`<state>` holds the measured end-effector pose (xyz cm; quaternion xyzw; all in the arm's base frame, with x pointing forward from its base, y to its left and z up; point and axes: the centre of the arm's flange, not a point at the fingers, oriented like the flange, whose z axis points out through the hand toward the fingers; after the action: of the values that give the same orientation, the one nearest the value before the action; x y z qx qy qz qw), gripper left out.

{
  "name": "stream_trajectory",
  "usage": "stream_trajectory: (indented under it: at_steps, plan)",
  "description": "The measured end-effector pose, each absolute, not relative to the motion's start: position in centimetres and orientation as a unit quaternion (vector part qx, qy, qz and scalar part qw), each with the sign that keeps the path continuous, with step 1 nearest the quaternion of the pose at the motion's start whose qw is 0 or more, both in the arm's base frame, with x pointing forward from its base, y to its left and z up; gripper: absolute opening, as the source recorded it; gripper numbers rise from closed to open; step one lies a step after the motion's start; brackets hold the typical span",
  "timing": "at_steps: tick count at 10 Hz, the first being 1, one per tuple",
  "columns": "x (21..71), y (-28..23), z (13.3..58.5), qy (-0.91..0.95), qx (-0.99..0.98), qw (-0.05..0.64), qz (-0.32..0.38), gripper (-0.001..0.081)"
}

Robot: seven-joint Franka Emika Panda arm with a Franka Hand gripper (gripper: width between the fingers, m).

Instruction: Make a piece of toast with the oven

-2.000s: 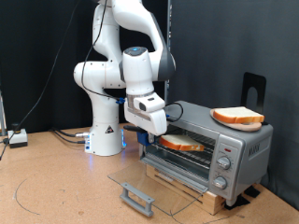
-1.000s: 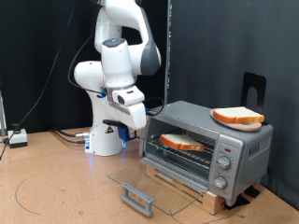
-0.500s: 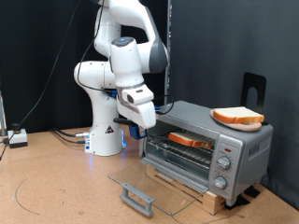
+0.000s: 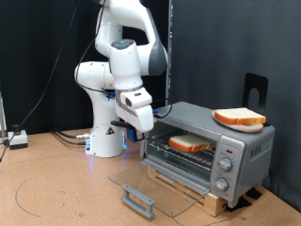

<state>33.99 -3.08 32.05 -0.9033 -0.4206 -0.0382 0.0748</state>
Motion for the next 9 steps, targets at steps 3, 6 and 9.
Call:
stream_trajectory:
  at_steps: [3, 6, 9]
  plan:
    - [33.7, -7.2, 32.0, -0.375, -0.921, 0.1, -0.033, 0.0396]
    - [33.5, -11.1, 31.9, -0.331, -0.936, 0.112, -0.041, 0.0396]
    - [33.6, -10.3, 33.0, -0.341, -0.922, 0.167, -0.07, 0.0396]
